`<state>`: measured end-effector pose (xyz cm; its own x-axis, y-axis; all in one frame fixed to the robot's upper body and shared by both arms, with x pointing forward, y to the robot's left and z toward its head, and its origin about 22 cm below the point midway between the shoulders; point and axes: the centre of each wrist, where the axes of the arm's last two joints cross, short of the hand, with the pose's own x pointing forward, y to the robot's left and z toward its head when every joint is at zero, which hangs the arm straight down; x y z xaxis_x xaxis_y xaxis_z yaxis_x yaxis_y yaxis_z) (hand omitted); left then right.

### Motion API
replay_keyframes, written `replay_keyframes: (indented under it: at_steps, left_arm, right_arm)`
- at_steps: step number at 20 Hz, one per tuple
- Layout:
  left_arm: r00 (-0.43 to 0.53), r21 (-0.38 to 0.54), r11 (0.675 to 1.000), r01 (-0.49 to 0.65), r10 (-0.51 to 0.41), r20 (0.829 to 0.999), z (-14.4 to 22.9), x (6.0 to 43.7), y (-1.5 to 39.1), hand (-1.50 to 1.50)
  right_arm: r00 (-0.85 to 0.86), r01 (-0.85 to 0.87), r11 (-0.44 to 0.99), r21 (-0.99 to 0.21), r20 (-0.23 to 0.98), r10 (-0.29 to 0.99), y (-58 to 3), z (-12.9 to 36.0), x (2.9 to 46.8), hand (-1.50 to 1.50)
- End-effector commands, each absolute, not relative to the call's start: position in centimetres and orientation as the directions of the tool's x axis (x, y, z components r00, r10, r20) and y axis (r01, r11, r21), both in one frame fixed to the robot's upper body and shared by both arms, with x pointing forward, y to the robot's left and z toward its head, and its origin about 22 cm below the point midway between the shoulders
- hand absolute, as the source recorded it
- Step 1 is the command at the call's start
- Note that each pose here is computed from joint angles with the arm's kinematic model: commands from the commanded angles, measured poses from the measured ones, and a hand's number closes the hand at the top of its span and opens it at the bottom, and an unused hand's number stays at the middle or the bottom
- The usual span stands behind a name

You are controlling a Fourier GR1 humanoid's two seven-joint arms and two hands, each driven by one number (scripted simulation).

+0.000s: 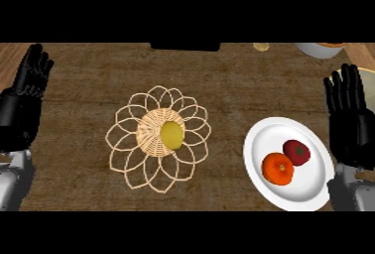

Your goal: Pick the tomato from the plate and place it in the bowl

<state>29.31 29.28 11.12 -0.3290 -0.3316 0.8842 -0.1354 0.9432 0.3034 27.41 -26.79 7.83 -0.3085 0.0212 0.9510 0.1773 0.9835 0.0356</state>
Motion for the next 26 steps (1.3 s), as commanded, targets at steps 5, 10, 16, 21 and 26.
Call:
replay_keyframes:
  at_steps: [5, 10, 16, 21, 26]
  left_arm:
    - [-0.146, 0.186, 0.982, -0.042, -0.190, 0.971, 6.0, 28.1, 25.8, 0.00]
    - [-0.014, 0.105, 0.994, -0.006, -0.106, 0.994, 3.6, 27.6, 23.2, 0.00]
    - [-0.024, 0.114, 0.993, 0.026, -0.113, 0.993, 2.6, 27.1, 22.6, 0.00]
    - [-0.019, 0.115, 0.993, 0.036, -0.115, 0.993, 3.4, 26.6, 19.8, 0.00]
    - [-0.019, 0.125, 0.992, 0.028, -0.124, 0.992, 3.6, 26.0, 22.7, 0.00]
  right_arm:
    - [-0.107, -0.428, 0.862, -0.272, 0.962, 0.250, -24.8, 3.9, 25.0, 1.50]
    - [-0.293, 0.038, 0.942, -0.333, 0.898, 0.329, -28.9, -0.2, 22.4, -1.50]
    - [-0.482, -0.016, 0.976, -0.217, 0.857, 0.182, -30.2, -1.7, 19.1, -1.50]
    - [-0.455, 0.068, 0.929, -0.363, 0.818, 0.352, -33.0, 3.6, 19.9, -1.50]
    - [-0.307, 0.080, 0.885, -0.459, 0.833, 0.460, -33.1, 9.0, 20.1, -1.50]
